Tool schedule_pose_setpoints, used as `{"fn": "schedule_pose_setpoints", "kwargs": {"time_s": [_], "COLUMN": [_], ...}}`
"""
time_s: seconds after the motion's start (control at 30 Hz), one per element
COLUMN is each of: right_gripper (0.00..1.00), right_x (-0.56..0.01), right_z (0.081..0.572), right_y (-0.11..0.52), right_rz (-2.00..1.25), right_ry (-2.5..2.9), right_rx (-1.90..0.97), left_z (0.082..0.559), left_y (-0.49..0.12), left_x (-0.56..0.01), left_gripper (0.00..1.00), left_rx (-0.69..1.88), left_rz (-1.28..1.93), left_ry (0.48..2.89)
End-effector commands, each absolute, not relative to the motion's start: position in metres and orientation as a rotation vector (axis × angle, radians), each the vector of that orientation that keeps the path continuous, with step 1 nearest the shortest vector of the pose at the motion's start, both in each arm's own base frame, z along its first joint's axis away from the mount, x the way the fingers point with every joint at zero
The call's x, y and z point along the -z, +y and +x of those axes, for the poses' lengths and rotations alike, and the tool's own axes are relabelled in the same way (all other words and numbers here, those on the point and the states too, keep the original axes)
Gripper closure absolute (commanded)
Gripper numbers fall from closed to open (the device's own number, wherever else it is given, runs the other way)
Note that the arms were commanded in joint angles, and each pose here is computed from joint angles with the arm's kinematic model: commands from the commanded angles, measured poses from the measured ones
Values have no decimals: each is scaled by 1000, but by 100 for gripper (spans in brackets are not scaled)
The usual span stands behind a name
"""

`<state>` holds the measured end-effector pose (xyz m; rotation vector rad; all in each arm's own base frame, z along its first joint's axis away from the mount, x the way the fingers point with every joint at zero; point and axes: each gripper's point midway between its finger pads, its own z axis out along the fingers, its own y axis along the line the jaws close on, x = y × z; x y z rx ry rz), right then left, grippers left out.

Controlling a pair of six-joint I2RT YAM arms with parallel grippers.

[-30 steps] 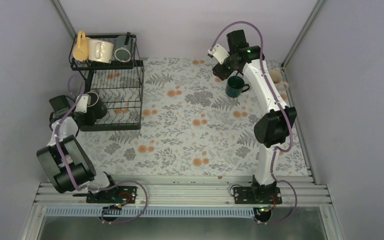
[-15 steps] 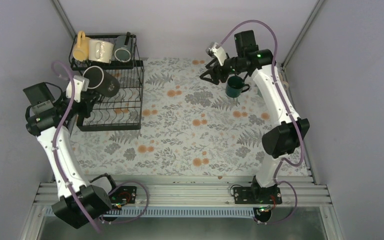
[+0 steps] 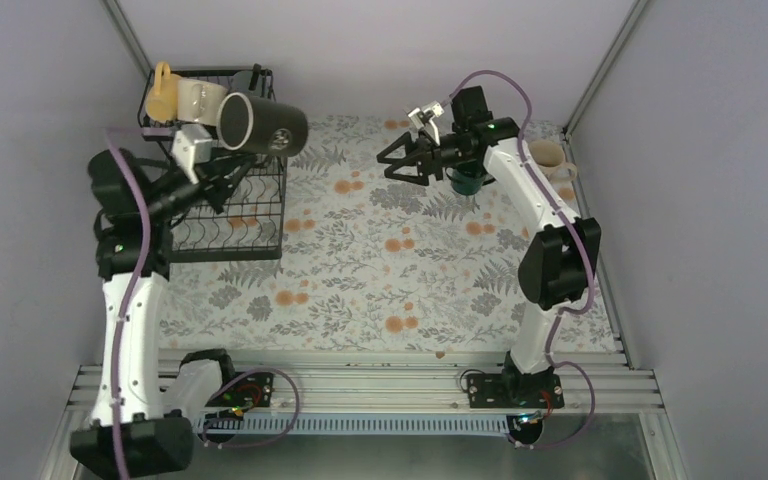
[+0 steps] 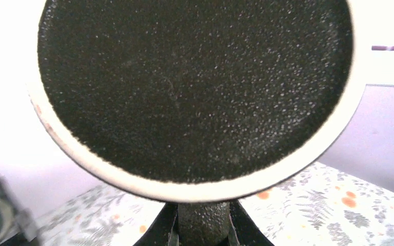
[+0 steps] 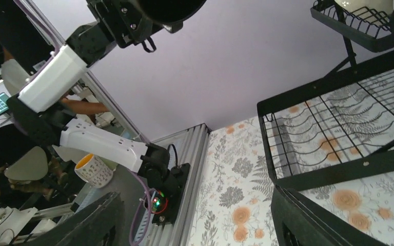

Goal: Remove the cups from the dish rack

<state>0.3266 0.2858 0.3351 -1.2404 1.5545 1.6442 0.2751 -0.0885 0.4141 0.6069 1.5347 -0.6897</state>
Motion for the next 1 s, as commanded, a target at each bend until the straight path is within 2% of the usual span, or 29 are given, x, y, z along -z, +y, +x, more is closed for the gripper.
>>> {"fn": "schedule_pose_setpoints", "kwargs": {"time_s": [0.0,0.1,0.27,0.5,0.8,0.97], "right_gripper": [26,25,24,24,24,28], "right_x": [-363,-368,-380,-377,-385,-392], "right_z": [323,330,333,348,350,351], "right_y": [295,302,309,315,317,318], "right_rz": [-1290,-1329,-1338,-1300,-1297,-1299], "right_ry": [1343,1319,1312,1358,1346,1340], "right_rx": [-1794,-1738,-1677,-1669,-1654,-1664], "left_z": [301,325,338,338,336,338], "left_y": [-117,-131,-154,-170,-207,-225], "left_x": [-444,-427,-419,-424,-402,-399], "left_gripper": [98,98,98,98,98,98], "left_rx": [683,661,673,722,814,844], "left_rz": [630,646,683,707,778,809], "left_ry": [1402,1448,1447,1389,1341,1305]}}
